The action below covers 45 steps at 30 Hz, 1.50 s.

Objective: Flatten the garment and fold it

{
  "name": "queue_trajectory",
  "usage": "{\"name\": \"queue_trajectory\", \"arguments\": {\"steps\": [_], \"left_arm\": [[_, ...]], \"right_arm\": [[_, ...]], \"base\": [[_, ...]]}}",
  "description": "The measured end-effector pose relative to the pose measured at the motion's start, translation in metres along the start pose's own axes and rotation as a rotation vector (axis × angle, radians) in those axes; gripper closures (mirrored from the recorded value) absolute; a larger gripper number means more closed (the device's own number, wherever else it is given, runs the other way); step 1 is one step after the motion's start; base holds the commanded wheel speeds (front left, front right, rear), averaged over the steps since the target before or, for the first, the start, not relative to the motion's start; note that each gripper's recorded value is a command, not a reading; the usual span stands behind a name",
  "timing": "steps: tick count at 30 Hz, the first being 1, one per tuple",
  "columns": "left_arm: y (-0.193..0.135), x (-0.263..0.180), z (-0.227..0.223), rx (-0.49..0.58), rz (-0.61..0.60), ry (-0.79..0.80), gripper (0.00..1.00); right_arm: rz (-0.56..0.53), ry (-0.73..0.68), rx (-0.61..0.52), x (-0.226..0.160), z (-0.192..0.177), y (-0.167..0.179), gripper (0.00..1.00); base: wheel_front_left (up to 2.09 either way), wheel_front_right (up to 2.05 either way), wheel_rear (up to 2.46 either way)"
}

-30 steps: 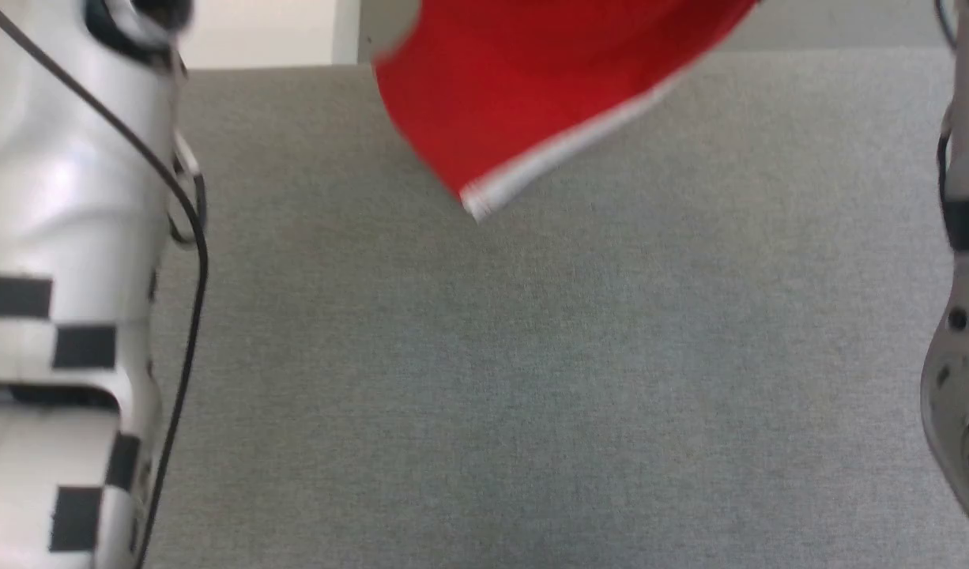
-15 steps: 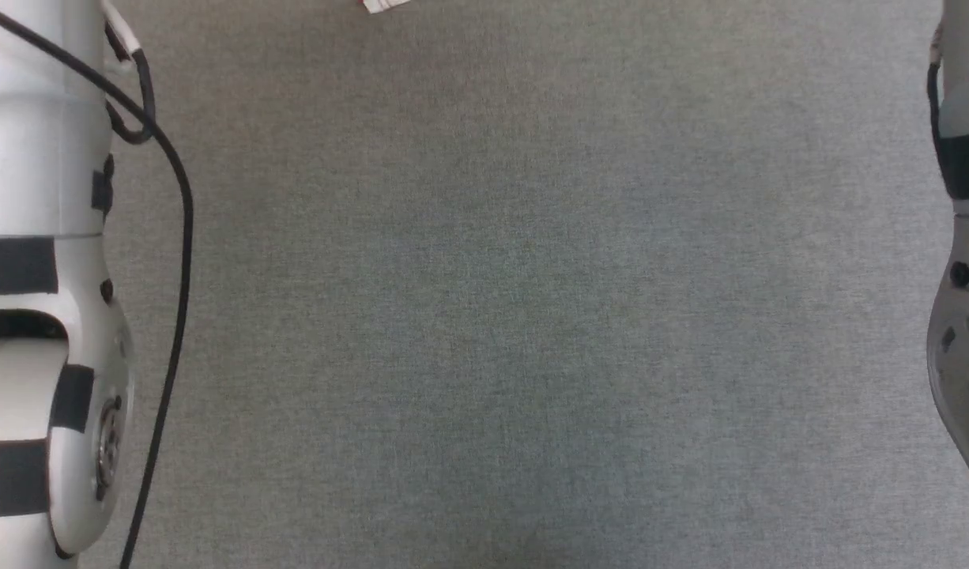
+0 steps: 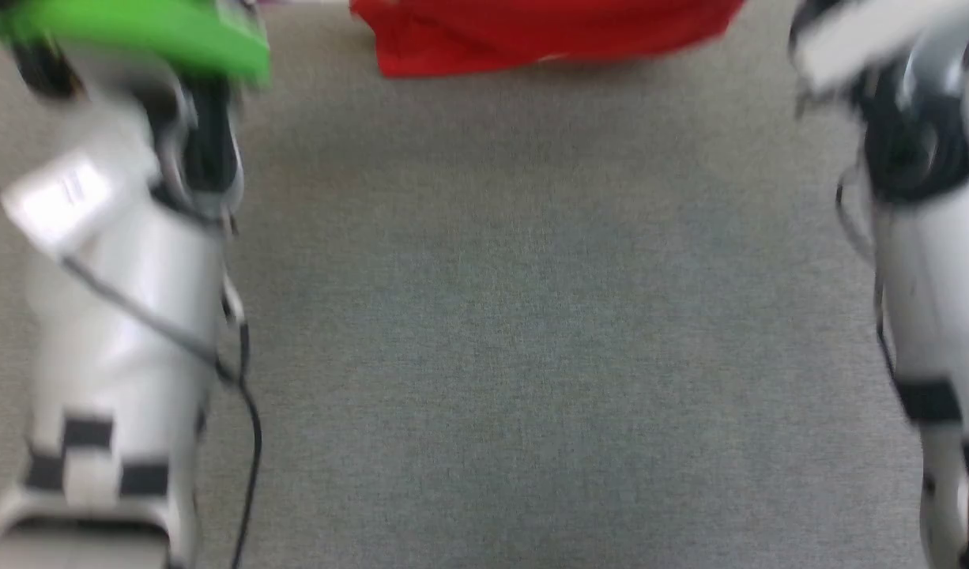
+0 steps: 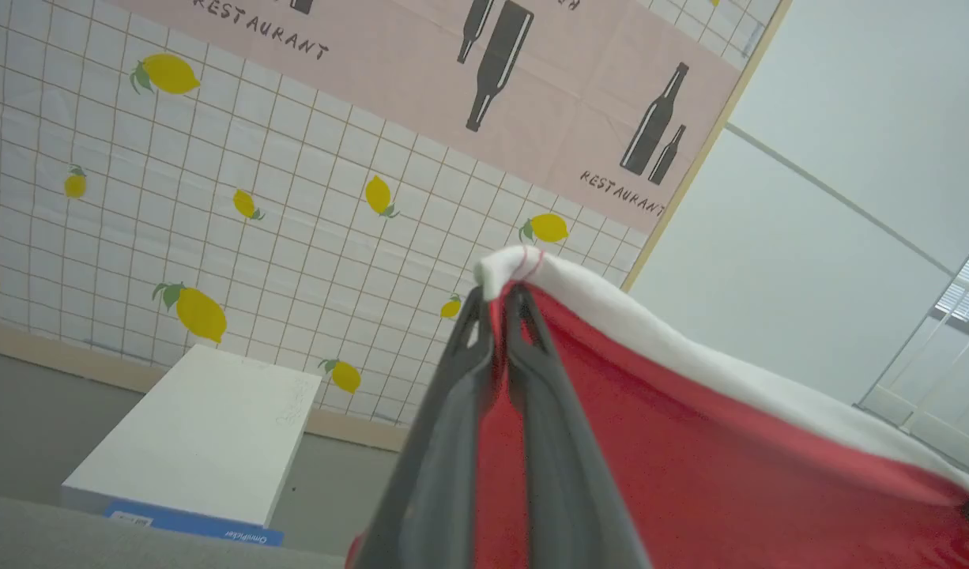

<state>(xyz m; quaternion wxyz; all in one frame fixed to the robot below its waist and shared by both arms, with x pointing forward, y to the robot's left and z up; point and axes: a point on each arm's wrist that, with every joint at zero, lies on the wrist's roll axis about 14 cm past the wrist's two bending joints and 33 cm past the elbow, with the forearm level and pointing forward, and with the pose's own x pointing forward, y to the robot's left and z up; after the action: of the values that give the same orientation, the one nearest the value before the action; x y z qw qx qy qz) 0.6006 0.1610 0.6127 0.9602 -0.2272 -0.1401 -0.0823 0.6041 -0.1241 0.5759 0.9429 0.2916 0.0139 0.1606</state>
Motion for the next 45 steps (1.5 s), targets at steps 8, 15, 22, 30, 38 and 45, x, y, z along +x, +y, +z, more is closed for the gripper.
{"name": "queue_trajectory", "arguments": {"steps": [8, 15, 22, 30, 38, 45], "left_arm": [[0.021, -0.134, -0.028, -0.034, 0.171, 0.177, 1.0], [0.025, -0.245, -0.062, -0.049, 0.295, 0.42, 1.0], [0.032, -0.331, -0.084, -0.059, 0.416, 0.666, 1.0], [0.039, -0.379, -0.082, -0.03, 0.484, 0.795, 1.0], [0.029, -0.321, -0.056, -0.027, 0.385, 0.611, 1.0], [0.006, -0.222, -0.05, 0.056, 0.196, 0.532, 1.0]], "right_arm": [[-0.052, 0.151, 0.004, -0.103, -0.059, -0.009, 1.0], [-0.163, 0.264, 0.013, -0.194, -0.107, -0.027, 1.0], [-0.151, 0.476, -0.08, -0.259, -0.15, -0.016, 1.0], [-0.163, 0.742, -0.098, -0.317, -0.183, -0.012, 1.0], [-0.184, 0.633, -0.064, -0.299, -0.16, -0.006, 1.0], [-0.214, 0.531, -0.049, -0.262, -0.136, -0.013, 1.0]], "base": [[0.0, 0.0, 0.0], [0.0, 0.0, 0.0], [0.0, 0.0, 0.0], [0.0, 0.0, 0.0], [0.0, 0.0, 0.0], [0.0, 0.0, 0.0]]}}
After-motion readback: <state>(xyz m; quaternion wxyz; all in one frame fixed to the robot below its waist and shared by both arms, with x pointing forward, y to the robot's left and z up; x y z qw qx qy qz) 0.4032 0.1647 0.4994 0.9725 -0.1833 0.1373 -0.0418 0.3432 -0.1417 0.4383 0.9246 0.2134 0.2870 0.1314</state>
